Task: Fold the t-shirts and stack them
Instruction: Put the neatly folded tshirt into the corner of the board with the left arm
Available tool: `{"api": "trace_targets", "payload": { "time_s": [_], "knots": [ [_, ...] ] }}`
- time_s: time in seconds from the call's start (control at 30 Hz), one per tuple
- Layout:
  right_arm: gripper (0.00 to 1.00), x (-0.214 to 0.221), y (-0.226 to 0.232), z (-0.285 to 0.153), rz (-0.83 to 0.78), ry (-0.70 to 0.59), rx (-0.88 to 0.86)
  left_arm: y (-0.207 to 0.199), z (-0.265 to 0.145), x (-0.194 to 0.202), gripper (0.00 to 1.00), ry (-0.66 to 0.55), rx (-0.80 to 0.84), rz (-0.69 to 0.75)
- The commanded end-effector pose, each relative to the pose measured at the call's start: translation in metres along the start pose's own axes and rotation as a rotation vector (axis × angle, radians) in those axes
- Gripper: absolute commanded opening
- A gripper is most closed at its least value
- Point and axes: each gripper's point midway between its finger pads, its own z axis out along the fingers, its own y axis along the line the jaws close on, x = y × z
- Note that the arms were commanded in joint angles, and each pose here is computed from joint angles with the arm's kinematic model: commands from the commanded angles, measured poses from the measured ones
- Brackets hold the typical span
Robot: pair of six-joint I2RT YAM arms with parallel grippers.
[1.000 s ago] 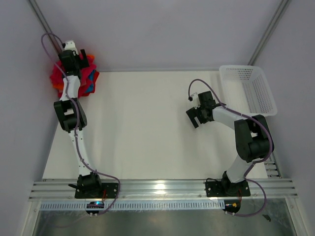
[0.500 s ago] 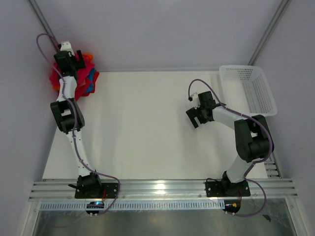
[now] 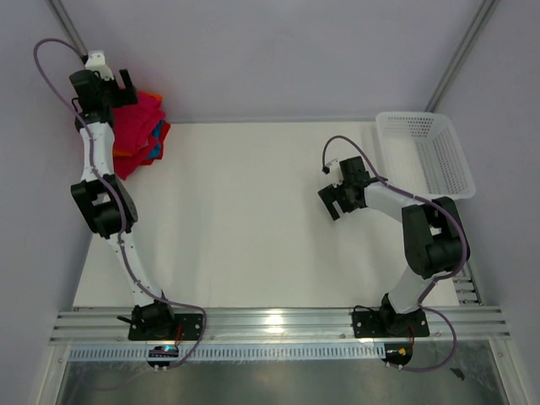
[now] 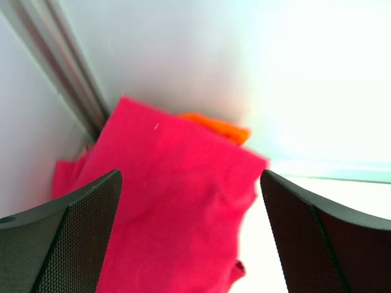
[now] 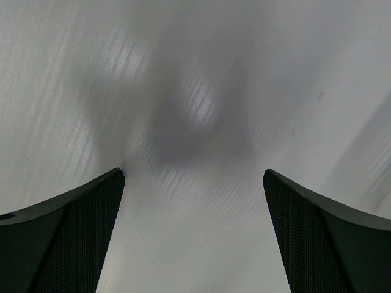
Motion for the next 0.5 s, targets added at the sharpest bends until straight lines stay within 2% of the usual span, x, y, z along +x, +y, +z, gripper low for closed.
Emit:
{"api": "trace_targets", "payload": {
  "time_s": [0.0,0.3,0.47],
  "knots": [
    [0.99,-0.018,-0.004,-0.016,0.016,-0.073,0.000,-0.031,-0.043,-0.075,0.96,-0.112,0.135,-0.004],
    [0.99,-0.024,0.005,-0.018,0.025,-0.101,-0.048,-0.068,-0.052,-0.036,0.96,-0.011,0.248,-0.013],
    [0.99,-0.029,0.007,-0.023,0.029,-0.122,-0.063,-0.111,-0.063,-0.025,0.96,0.027,0.338,-0.021]
  ]
}}
